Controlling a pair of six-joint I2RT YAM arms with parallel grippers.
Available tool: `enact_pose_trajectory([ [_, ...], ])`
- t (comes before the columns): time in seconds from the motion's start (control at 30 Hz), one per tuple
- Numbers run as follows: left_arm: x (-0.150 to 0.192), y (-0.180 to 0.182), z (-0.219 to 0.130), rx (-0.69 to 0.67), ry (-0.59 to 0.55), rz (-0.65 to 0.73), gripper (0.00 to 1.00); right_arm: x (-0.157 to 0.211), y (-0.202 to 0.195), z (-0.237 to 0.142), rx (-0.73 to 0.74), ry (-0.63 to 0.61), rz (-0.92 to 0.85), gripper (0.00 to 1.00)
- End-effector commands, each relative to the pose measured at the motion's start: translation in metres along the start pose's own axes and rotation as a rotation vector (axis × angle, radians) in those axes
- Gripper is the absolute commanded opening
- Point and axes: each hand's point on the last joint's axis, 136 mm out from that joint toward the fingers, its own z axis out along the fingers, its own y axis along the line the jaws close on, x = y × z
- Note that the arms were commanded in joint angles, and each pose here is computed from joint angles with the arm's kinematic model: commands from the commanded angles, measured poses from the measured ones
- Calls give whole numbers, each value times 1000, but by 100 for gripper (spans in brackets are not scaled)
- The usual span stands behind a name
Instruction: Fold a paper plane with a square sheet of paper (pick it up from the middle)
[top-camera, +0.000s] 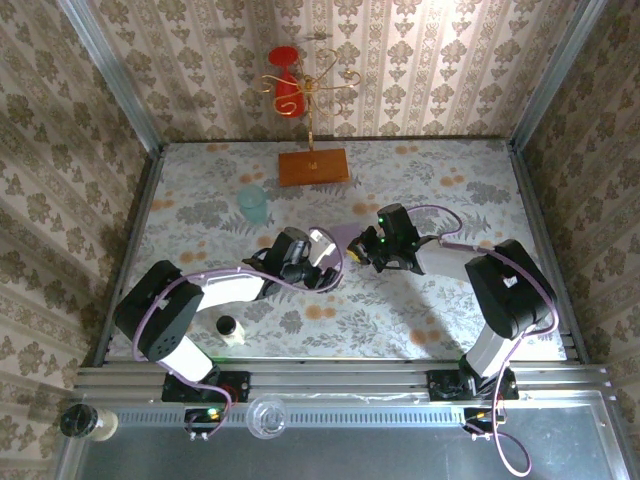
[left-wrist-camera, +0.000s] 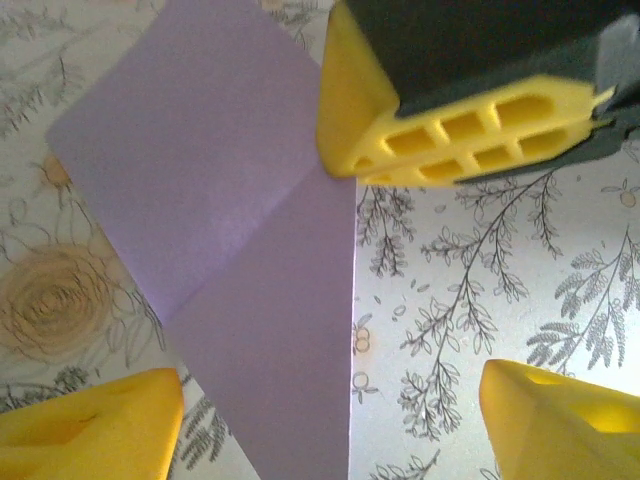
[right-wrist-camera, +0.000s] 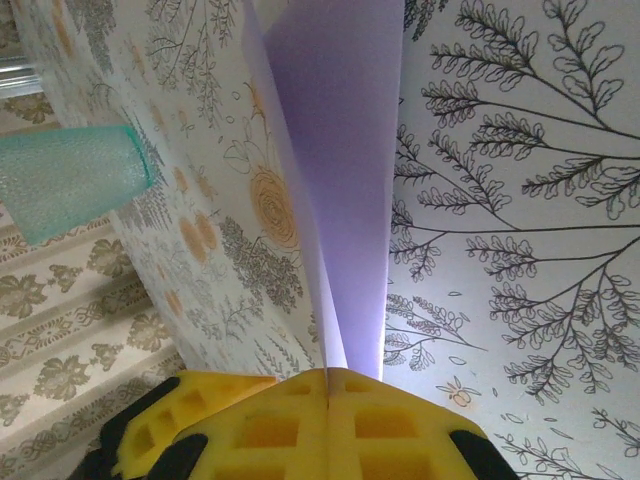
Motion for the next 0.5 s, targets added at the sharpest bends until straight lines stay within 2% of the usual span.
enact_pose_trajectory([
  [0.0, -14, -1, 5, 2, -51, 102, 75, 1, 4, 4, -2, 7, 21, 4],
  [0.47, 2, -3, 34, -5, 54, 225, 54, 3, 3, 5, -7, 21, 39, 4],
])
